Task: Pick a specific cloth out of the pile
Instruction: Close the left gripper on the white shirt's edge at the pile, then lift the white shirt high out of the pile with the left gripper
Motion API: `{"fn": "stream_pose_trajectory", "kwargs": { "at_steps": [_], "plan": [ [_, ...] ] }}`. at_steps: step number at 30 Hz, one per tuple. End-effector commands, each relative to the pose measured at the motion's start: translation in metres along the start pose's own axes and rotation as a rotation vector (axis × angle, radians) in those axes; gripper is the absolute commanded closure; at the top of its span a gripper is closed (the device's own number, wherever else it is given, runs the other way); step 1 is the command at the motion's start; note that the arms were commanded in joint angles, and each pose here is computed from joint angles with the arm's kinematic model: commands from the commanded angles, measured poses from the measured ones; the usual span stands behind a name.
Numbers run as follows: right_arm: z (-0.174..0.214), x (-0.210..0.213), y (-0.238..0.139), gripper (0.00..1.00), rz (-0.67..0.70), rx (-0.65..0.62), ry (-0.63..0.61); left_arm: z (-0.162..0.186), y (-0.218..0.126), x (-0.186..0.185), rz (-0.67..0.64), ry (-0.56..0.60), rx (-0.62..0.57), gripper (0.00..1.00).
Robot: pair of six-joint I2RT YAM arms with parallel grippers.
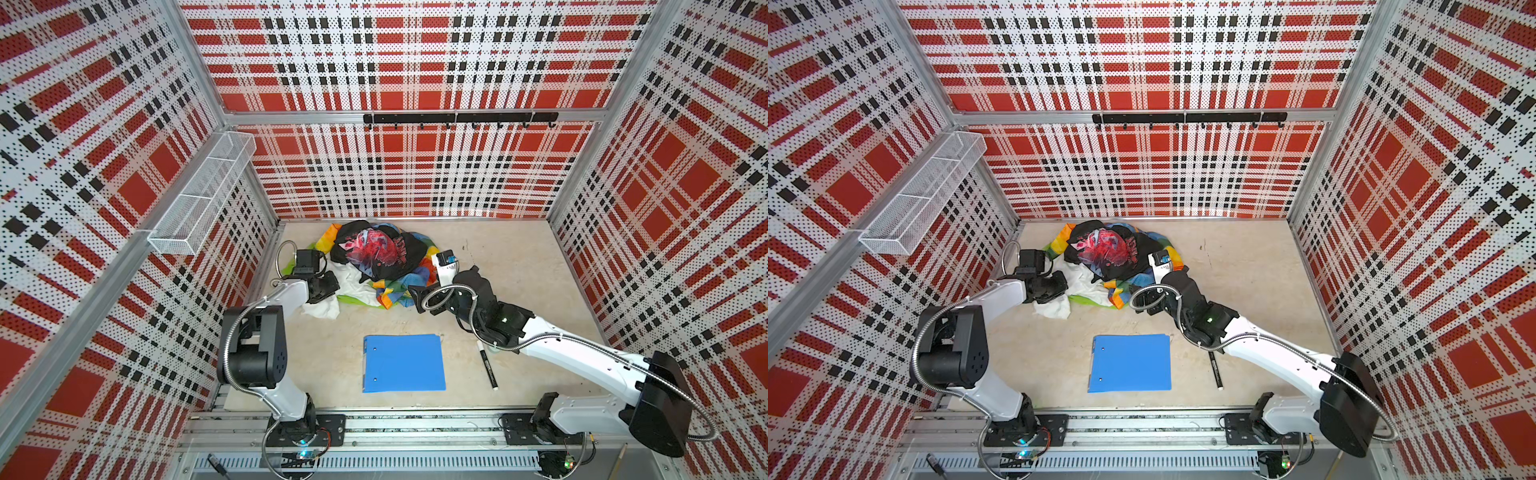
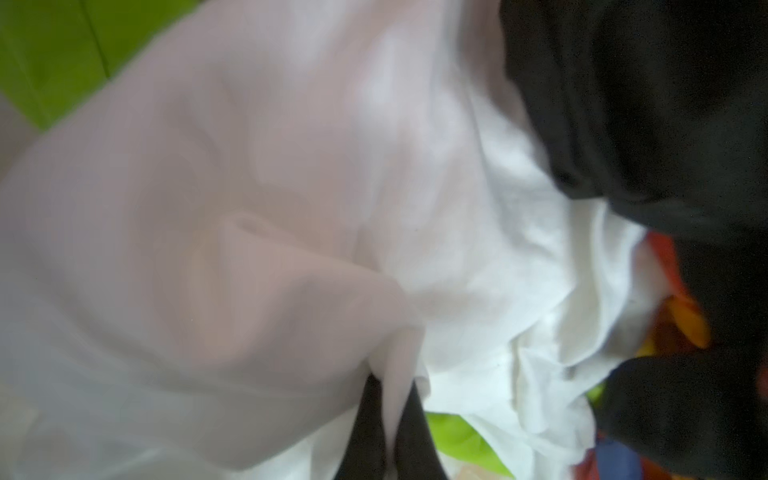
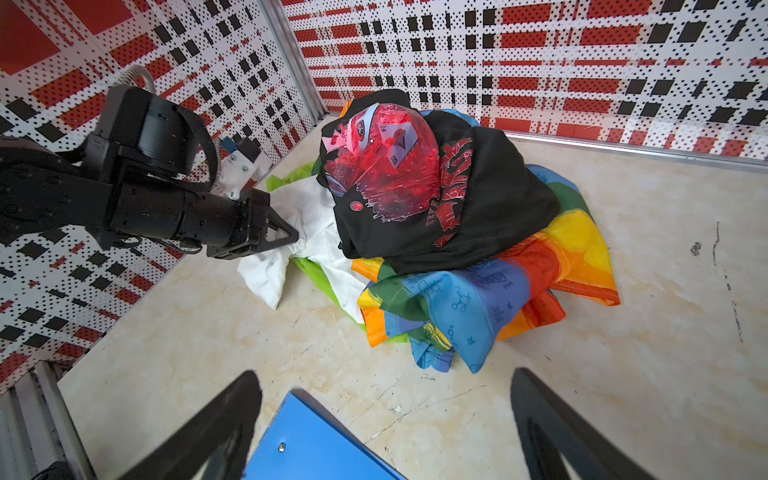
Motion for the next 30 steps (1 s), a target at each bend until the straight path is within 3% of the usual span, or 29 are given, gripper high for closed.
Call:
{"fn": "stream_pose_trajectory", "kwargs": {
  "at_steps": [1, 6, 13, 22, 30],
  "plan": [
    [-0.014, 0.006, -0.005, 0.0, -0.009, -0.049, -0.002, -0.036, -0.036, -0.017, 0.101, 0.015, -0.173, 1.0],
    [-0.013, 0.004, -0.006, 0.0, -0.004, -0.049, -0.001, -0.061, -0.079, -0.024, 0.208, -0.008, -0.352, 1.0],
    [-0.011, 0.003, -0.005, 0.0, -0.006, -0.046, 0.002, -0.097, -0.138, -0.029, 0.238, 0.021, -0.529, 1.0],
    [-0.003, 0.0, -0.001, 0.0, 0.005, -0.024, 0.014, -0.145, -0.206, -0.049, 0.295, 0.074, -0.661, 1.0],
    [0.005, -0.005, 0.005, 0.0, 0.033, 0.006, 0.011, -0.167, -0.248, -0.052, 0.303, 0.078, -0.755, 1.0]
  ]
}}
Point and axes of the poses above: each gripper's point midway between its finger pads, its own y axis out along the fingers, its own x axis along the line the jaws close on, z = x × y, the point moved 3 cm from there along -y, back along the fingers, and after that the axes turned 15 degrees about y, right-handed, at the moved point
